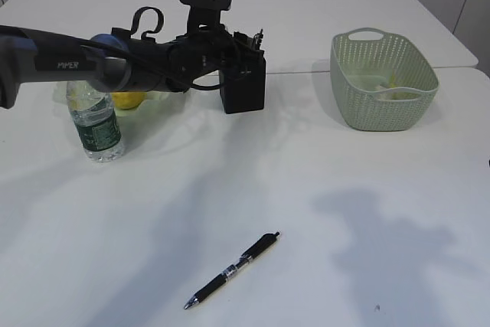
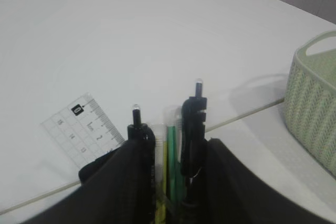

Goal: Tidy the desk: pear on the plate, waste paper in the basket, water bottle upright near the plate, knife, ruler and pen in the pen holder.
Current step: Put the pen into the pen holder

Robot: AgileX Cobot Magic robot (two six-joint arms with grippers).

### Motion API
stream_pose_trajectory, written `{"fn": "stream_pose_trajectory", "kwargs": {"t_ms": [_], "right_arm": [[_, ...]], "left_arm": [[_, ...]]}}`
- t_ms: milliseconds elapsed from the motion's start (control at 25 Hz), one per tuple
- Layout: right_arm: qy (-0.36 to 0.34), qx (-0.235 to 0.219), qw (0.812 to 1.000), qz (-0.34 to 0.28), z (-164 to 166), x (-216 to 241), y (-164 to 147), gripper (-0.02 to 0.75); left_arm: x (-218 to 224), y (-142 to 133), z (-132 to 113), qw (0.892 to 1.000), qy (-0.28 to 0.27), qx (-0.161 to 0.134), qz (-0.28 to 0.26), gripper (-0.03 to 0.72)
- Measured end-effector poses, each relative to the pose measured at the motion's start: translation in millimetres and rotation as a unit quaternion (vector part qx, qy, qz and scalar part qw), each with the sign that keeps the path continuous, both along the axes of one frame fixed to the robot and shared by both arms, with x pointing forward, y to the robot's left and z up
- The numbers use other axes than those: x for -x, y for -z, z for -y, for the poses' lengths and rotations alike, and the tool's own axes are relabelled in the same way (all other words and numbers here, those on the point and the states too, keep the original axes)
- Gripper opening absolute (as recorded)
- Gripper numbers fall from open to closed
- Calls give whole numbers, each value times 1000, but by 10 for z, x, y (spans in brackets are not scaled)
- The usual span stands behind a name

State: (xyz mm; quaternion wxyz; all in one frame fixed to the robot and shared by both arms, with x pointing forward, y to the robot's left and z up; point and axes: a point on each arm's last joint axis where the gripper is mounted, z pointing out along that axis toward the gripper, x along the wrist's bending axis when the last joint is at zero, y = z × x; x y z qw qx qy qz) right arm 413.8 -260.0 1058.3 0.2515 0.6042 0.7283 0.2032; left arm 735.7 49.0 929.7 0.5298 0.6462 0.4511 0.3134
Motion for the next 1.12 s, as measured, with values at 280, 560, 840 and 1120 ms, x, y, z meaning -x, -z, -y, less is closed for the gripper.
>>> {"fn": "stream_pose_trajectory", "kwargs": {"t_ms": [280,560,840,1120], "right_arm": [[0,0,1000,1,-1,-1,-1,314],[-2,-2,1000,6,-6,-9,-7,314],[-2,-3,1000,7,-6,-10,-8,314],[-2,-3,1000,7,-6,-10,-8,314]], "left_arm": [[10,-104,-3,1000,1,2,3,309],[69,-319,0,999,29,-43,-1,309],[166,-730,-35,994,50,-91,17,309],[324,-1098,-140,989,56,-133,-19,284]]}}
